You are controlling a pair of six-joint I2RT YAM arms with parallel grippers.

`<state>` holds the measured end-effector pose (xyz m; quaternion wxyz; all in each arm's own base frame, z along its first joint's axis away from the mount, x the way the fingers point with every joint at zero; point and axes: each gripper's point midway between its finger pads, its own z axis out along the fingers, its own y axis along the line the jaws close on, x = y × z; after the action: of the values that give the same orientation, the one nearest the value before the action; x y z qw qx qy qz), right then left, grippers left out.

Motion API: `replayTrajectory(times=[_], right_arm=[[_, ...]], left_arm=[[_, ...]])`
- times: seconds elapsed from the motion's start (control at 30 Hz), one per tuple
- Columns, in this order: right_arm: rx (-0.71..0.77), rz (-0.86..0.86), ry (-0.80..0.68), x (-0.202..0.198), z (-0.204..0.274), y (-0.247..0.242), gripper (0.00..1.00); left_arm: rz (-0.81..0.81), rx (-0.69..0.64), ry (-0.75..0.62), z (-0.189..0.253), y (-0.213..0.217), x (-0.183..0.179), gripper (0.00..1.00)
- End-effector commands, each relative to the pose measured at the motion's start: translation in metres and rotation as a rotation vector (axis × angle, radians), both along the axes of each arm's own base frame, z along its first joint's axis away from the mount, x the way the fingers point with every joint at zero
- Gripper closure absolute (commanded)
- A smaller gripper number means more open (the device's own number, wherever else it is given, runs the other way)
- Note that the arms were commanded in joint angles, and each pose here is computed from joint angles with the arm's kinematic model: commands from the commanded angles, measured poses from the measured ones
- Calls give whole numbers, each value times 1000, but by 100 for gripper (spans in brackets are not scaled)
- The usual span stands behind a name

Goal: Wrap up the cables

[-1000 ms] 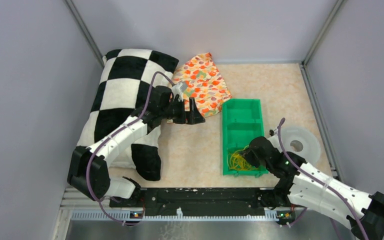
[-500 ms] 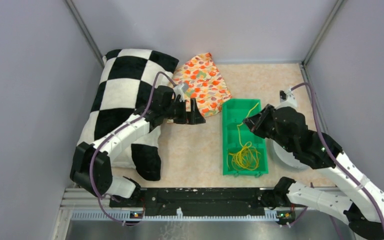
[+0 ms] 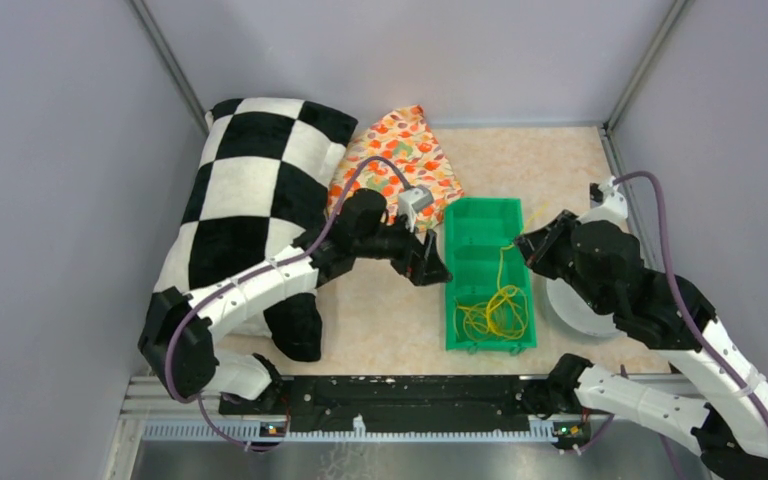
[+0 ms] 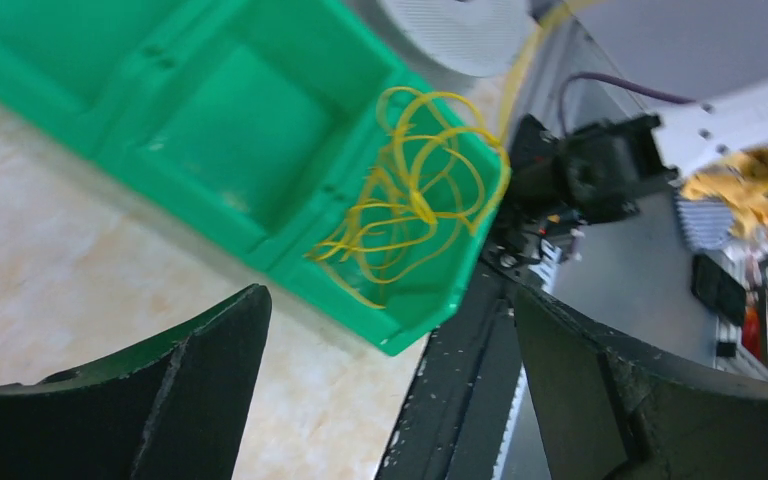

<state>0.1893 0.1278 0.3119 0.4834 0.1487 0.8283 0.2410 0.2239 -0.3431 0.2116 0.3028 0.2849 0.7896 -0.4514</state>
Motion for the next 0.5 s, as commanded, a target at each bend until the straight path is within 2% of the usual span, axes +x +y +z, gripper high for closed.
replayTrajectory(times=[0.0,0.17,0.47], right_arm=[[59,-58,-109,12,41,-6,100],[66,-51,-113,15,43,0,100],[104,-49,-108,17,40,6,100]], left_arm=[[-126,-191,-121,39,-33,-26,4],[-133,-317,-162,60,-48,-35,5],[-154,-376,-156,56,-85,-50,8]])
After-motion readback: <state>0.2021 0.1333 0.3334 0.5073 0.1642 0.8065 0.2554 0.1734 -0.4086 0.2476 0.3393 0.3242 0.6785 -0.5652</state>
